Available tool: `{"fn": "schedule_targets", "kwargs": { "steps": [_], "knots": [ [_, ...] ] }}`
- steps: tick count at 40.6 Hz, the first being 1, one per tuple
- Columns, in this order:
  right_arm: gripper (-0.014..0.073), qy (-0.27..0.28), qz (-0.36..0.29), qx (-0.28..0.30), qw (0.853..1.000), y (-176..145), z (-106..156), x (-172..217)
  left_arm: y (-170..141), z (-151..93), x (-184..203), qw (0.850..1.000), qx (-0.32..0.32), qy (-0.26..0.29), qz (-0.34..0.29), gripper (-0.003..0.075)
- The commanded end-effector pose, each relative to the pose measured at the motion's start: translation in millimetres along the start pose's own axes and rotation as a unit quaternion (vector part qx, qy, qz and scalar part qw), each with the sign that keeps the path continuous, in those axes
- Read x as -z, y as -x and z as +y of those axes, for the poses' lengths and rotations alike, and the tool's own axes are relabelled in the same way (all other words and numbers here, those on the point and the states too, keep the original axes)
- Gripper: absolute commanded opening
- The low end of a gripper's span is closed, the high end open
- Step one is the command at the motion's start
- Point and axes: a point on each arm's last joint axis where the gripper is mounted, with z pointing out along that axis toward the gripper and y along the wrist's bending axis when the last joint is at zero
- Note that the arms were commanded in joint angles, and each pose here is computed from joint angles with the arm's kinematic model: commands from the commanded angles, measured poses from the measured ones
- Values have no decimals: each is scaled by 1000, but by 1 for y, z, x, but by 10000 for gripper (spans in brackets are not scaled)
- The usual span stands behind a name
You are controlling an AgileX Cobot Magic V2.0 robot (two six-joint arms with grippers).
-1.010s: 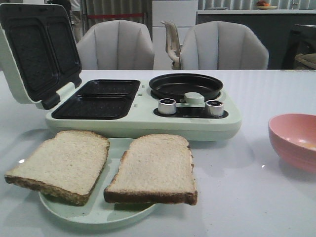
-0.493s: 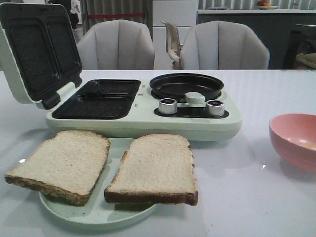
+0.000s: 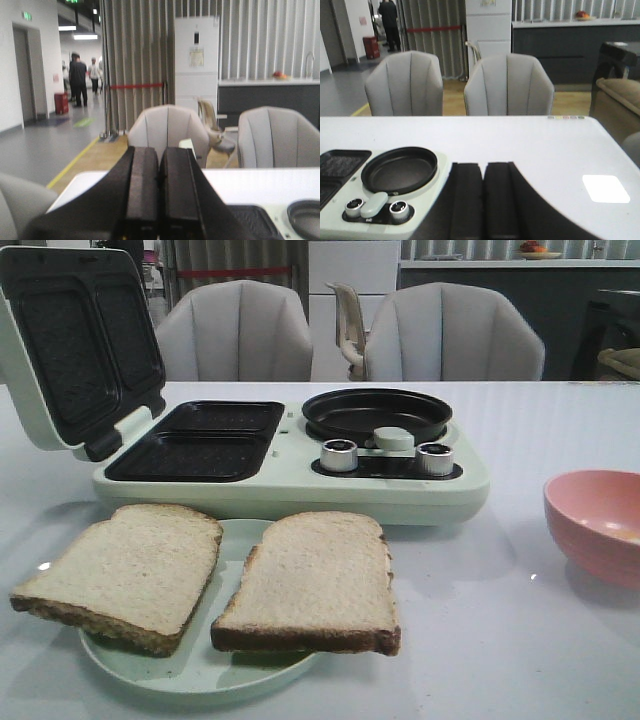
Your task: Make breakfast with bread and shrimp
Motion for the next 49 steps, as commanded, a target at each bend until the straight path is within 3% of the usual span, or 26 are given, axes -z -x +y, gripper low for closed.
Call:
{"fn": "schedule_targets", "kwargs": {
  "steps": [1, 16, 29, 34, 38, 42, 46, 49],
  "knots": [
    [36, -11, 10, 17, 1000, 16, -1, -15, 15, 0, -13, 1000, 2, 1, 22, 101],
    [36, -17, 186, 15, 982, -15, -4, -68, -24, 0, -53, 975, 3, 2, 221, 101],
    [38, -19, 262, 14, 965, -32, -5, -92, -36, 0, -70, 964, 6, 1, 264, 101],
    [132, -19, 267, 14, 964, -33, -5, -94, -37, 0, -72, 963, 3, 2, 268, 108],
    [327, -20, 265, 17, 964, -33, -6, -94, -39, 0, -75, 963, 3, 2, 271, 221],
    [472, -20, 262, 18, 965, -33, -6, -94, -41, 0, -78, 961, 1, 3, 275, 477],
    [507, -20, 263, 18, 964, -33, -6, -94, -44, 0, -82, 958, 0, 2, 286, 643],
    [507, -20, 263, 18, 964, -33, -6, -94, -48, 0, -87, 955, 0, 0, 298, 657]
  ]
}}
